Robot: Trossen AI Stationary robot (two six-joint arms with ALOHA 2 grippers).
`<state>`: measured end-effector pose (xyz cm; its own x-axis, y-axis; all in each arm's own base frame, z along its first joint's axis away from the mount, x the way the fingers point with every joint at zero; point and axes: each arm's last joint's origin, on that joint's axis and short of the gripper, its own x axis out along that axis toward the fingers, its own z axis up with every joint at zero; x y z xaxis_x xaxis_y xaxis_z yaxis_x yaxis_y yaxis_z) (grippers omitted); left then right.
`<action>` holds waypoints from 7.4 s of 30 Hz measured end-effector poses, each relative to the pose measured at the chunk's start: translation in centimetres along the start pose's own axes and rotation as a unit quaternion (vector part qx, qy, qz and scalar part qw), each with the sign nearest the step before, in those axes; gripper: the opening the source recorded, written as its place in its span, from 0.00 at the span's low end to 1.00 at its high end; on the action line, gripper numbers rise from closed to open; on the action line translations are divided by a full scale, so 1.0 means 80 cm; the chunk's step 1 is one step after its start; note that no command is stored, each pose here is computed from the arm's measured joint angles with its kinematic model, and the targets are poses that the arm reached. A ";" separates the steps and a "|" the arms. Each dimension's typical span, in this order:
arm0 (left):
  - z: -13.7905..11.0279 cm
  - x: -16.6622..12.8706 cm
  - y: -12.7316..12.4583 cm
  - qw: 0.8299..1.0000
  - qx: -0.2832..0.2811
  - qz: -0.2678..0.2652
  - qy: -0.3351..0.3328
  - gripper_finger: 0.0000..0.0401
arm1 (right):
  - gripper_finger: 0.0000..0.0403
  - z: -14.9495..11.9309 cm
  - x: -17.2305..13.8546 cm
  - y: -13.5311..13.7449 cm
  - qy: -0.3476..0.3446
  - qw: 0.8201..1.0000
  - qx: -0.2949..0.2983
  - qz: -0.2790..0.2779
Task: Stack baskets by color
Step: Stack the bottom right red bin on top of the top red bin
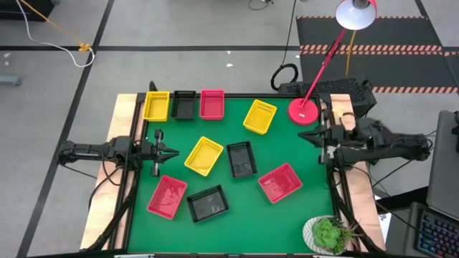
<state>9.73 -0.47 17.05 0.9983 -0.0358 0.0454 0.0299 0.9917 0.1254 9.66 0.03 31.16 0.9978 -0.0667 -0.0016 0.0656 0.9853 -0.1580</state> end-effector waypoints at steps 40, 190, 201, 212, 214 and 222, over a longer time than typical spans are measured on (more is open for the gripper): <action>0.116 -0.010 0.018 0.998 -0.049 0.041 -0.025 0.01 | 0.00 0.166 0.023 -0.024 0.049 0.998 0.041 0.004; 0.196 0.149 -0.008 0.992 -0.030 -0.028 0.117 0.06 | 0.02 -0.098 0.149 0.068 0.620 0.774 -0.001 0.128; 0.196 0.149 -0.008 0.992 -0.029 -0.028 0.117 0.06 | 0.01 -0.059 0.138 0.060 0.548 0.824 0.122 0.077; 0.196 0.149 -0.008 0.992 -0.028 -0.028 0.117 0.06 | 0.01 -0.046 0.159 0.063 0.463 0.861 0.206 0.052; 0.196 0.149 -0.008 0.992 -0.028 -0.028 0.117 0.06 | 0.01 -0.042 0.164 0.063 0.441 0.869 0.218 0.052; 0.196 0.149 -0.007 0.992 -0.029 -0.023 0.117 0.06 | 0.01 -0.023 0.184 0.058 0.325 0.914 0.242 0.000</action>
<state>20.87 -3.43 33.07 0.9798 -0.0587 -0.1913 0.0724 0.9952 0.0653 24.65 3.36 28.62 0.7897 0.0093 -0.6134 0.2201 0.9290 0.2974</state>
